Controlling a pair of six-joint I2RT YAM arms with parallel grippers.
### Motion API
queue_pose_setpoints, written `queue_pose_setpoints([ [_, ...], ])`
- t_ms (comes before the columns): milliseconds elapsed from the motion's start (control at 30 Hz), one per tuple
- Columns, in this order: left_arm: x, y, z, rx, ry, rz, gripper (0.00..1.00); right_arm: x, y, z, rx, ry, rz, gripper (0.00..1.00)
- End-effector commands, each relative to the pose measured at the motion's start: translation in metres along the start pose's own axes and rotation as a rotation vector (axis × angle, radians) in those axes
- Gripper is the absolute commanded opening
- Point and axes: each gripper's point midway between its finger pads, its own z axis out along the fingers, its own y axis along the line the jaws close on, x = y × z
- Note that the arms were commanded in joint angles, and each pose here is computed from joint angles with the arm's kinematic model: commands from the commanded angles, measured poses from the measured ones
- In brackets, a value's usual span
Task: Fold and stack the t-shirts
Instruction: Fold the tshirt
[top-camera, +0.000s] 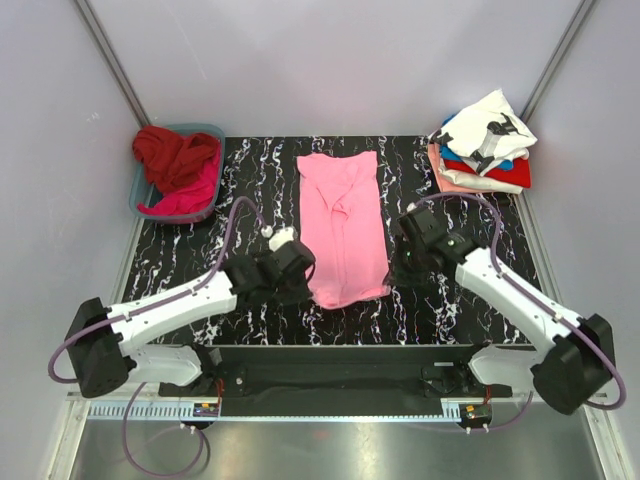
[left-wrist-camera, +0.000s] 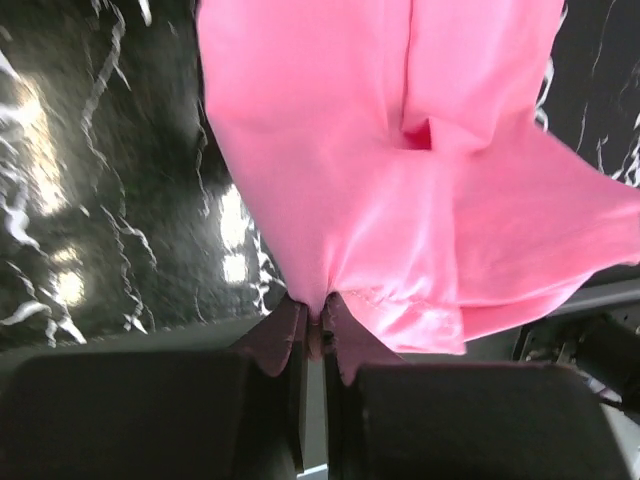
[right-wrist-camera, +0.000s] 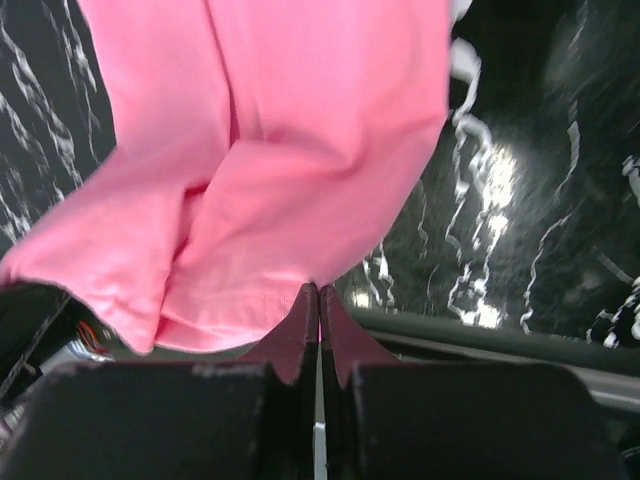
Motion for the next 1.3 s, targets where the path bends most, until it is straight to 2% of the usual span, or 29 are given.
queue_pose_setpoints([
  [0, -0.034, -0.015, -0.004, 0.034, -0.016, 0.062, 0.06, -0.054, -0.001, -0.008, 0.02, -0.103, -0.007, 0.0],
  [267, -0.088, -0.026, 0.02, 0.0, -0.001, 0.097, 0.06, -0.123, 0.007, 0.008, 0.041, -0.116, -0.043, 0.0],
  [500, -0.133, -0.021, 0.041, -0.035, 0.015, 0.077, 0.07, -0.16, 0.003, 0.032, 0.058, -0.093, -0.041, 0.0],
  [967, -0.154, -0.004, 0.09, -0.089, 0.083, 0.084, 0.08, -0.194, -0.005, 0.07, 0.071, -0.043, -0.025, 0.0],
  [1267, -0.164, 0.004, 0.118, -0.096, 0.134, 0.077, 0.17, -0.208, -0.014, 0.101, 0.106, 0.002, -0.005, 0.0],
])
